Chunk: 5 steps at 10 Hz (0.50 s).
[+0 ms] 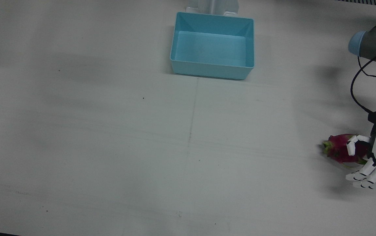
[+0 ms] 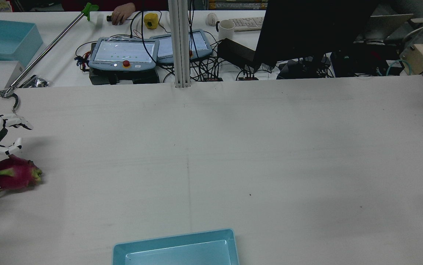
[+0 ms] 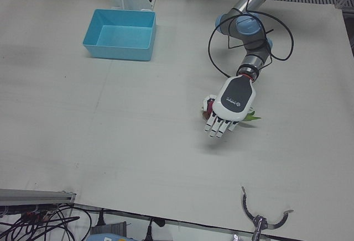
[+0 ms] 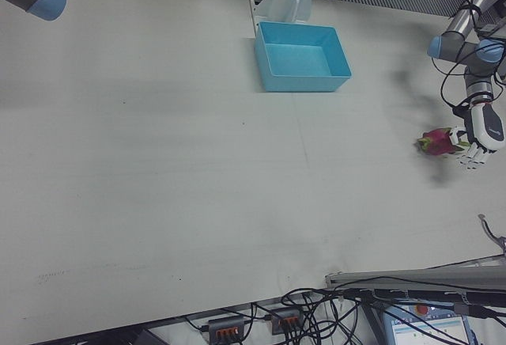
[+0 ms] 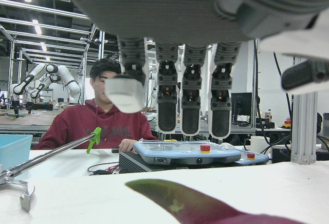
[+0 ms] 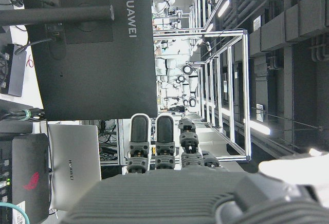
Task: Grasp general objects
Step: 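Adjust the left hand grip, closing fingers tighter on the fruit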
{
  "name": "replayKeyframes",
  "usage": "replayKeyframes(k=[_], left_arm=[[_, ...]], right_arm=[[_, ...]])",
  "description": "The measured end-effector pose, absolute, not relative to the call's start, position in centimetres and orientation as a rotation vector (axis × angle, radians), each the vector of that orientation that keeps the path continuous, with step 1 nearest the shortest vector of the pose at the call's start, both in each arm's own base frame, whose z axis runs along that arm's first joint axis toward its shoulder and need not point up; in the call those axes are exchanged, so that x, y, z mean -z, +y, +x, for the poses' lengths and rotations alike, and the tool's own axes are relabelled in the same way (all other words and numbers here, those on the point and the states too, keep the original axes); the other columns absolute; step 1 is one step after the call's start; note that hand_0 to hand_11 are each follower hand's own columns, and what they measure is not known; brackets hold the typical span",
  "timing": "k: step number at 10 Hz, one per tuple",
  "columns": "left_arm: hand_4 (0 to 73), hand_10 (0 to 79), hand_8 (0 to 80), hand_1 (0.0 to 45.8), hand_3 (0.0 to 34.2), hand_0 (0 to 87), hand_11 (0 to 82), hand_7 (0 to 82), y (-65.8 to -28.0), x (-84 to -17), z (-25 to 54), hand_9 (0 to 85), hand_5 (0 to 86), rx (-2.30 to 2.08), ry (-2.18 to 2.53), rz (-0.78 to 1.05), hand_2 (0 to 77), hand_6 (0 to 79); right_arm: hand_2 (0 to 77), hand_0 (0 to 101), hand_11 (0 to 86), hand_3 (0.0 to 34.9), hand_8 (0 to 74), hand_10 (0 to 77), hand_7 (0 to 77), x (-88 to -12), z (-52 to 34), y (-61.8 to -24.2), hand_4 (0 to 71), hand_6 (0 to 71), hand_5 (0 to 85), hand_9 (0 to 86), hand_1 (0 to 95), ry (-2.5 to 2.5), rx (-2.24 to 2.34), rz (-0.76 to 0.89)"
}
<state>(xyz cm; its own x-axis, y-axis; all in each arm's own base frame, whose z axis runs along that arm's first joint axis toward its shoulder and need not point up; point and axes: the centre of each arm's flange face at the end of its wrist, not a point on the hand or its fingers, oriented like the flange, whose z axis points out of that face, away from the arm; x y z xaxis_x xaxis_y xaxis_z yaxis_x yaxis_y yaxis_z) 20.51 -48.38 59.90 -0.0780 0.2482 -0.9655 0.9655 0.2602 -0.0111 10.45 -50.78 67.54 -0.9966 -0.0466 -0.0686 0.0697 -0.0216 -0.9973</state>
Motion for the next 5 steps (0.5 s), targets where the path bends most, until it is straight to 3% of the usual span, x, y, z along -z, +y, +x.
replayKeyframes(k=[1,2,3,4,5], left_arm=[[33.8,65.4,40.9,0.0,0.0,0.0,70.4,27.8,-48.2,-60.1,20.2,35.5,26.2,0.916,1.530,1.164,60.5,42.0],[14.7,65.4,21.3,0.5,0.0,0.5,50.2,13.1,-47.9,-60.5,19.9,17.5,8.2,0.915,1.512,1.153,39.8,21.8],[4.4,65.4,9.3,0.0,0.0,9.9,50.2,6.5,-47.6,-60.9,19.9,9.3,4.9,0.899,1.497,1.131,27.8,9.8],[0.0,65.4,1.6,0.0,1.3,22.6,26.2,3.8,-47.4,-61.1,19.9,2.2,2.7,0.873,1.491,1.104,15.8,1.1],[0.0,66.0,1.6,0.5,5.0,33.7,12.5,3.8,-47.2,-61.2,19.7,2.2,2.7,0.852,1.485,1.081,3.8,1.1]], right_arm=[[1.6,1,48.0,0.1,0.0,0.0,0.0,-67.5,10.5,-50.8,0.0,0.0,0.0,55.1,5.4,2.139,2.189,0.025],[1.6,1,48.0,0.1,0.0,0.0,0.0,-67.5,10.5,-50.8,0.0,0.0,0.0,55.1,5.4,2.139,2.189,0.025],[1.6,1,48.0,0.1,0.0,0.0,0.0,-67.5,10.5,-50.8,0.0,0.0,0.0,55.1,5.4,2.139,2.189,0.025],[1.6,1,48.0,0.1,0.0,0.0,0.0,-67.5,10.5,-50.8,0.0,0.0,0.0,55.1,5.4,2.139,2.189,0.025],[1.6,1,48.0,0.0,0.0,0.0,0.0,-67.5,10.5,-50.8,0.0,0.0,0.0,55.1,5.4,2.139,2.189,0.025]])
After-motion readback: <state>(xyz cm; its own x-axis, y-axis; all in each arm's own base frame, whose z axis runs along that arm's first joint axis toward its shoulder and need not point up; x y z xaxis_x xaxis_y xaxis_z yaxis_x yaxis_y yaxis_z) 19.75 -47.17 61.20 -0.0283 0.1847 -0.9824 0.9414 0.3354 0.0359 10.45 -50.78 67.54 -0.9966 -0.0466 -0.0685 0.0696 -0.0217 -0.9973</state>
